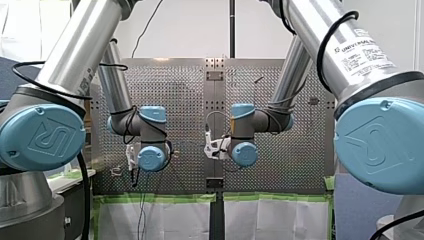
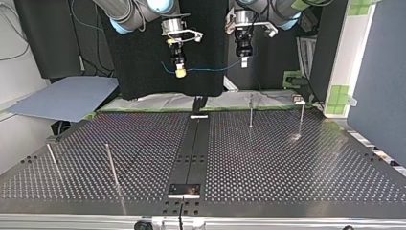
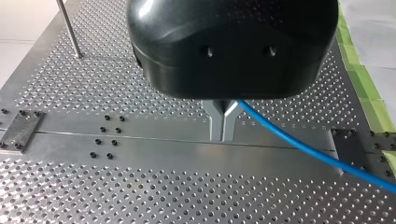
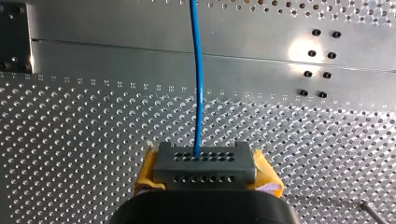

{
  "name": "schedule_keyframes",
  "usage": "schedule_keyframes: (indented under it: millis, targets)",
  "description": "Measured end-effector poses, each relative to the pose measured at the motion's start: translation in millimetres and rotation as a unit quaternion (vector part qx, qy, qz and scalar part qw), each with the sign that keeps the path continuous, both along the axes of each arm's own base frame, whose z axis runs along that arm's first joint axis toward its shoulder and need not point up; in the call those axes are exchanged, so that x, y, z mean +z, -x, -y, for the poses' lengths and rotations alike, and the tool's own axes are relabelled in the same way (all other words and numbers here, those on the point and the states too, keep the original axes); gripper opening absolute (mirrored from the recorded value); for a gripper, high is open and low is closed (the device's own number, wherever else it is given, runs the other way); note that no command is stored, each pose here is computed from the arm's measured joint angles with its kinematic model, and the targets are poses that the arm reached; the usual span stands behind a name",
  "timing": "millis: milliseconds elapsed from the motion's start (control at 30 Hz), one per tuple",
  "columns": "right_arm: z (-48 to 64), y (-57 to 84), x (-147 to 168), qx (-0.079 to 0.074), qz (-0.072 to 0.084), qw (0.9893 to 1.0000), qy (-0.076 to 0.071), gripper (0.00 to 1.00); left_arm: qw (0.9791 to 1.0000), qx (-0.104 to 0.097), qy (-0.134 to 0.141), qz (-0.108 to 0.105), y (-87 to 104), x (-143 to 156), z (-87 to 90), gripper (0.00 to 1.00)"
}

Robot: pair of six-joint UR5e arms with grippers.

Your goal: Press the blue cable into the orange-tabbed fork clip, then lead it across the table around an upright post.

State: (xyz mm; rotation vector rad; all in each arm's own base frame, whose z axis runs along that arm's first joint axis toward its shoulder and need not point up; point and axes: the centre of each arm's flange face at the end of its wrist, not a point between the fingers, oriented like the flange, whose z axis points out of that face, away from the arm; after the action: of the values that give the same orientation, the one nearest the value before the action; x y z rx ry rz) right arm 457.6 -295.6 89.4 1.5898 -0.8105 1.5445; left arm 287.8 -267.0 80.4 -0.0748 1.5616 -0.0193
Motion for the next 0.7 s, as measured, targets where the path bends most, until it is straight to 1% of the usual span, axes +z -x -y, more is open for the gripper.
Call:
schedule_keyframes:
  millis: [167,233,267,367,500,567,700]
  targets:
    - [0.1,0.1,0,0.000,0.000,1.0000,0.000,0.00,1.0000,0.000,0.000,0.000,0.1,0,0.0,0.00]
    - [-0.6,-0.2,-1,0.000,-0.001,1.0000,-0.001,0.00,1.0000,0.001,-0.003,-0.004,0.1,-2,-1.5,0.00]
    - [-1.3,-0.3,-2,0.000,-0.004,1.0000,-0.003,0.00,1.0000,0.003,-0.005,-0.007,0.1,-4,-2.6,0.00]
    - [-4.6,1.2,-13,-0.001,-0.017,0.9997,-0.015,0.00,0.9998,0.005,-0.011,-0.018,0.7,-13,-5.3,0.00]
    - [-8.7,4.8,-35,-0.001,-0.037,0.9988,-0.033,0.00,0.9992,0.006,-0.020,-0.033,3.2,-25,-7.7,0.00]
    - [-10.2,6.4,-44,-0.002,-0.044,0.9982,-0.040,0.00,0.9991,0.006,-0.022,-0.036,3.9,-28,-8.2,0.00]
    - [-13.8,10.0,-65,-0.001,-0.059,0.9968,-0.054,0.00,0.9990,0.006,-0.024,-0.039,4.4,-30,-8.6,0.00]
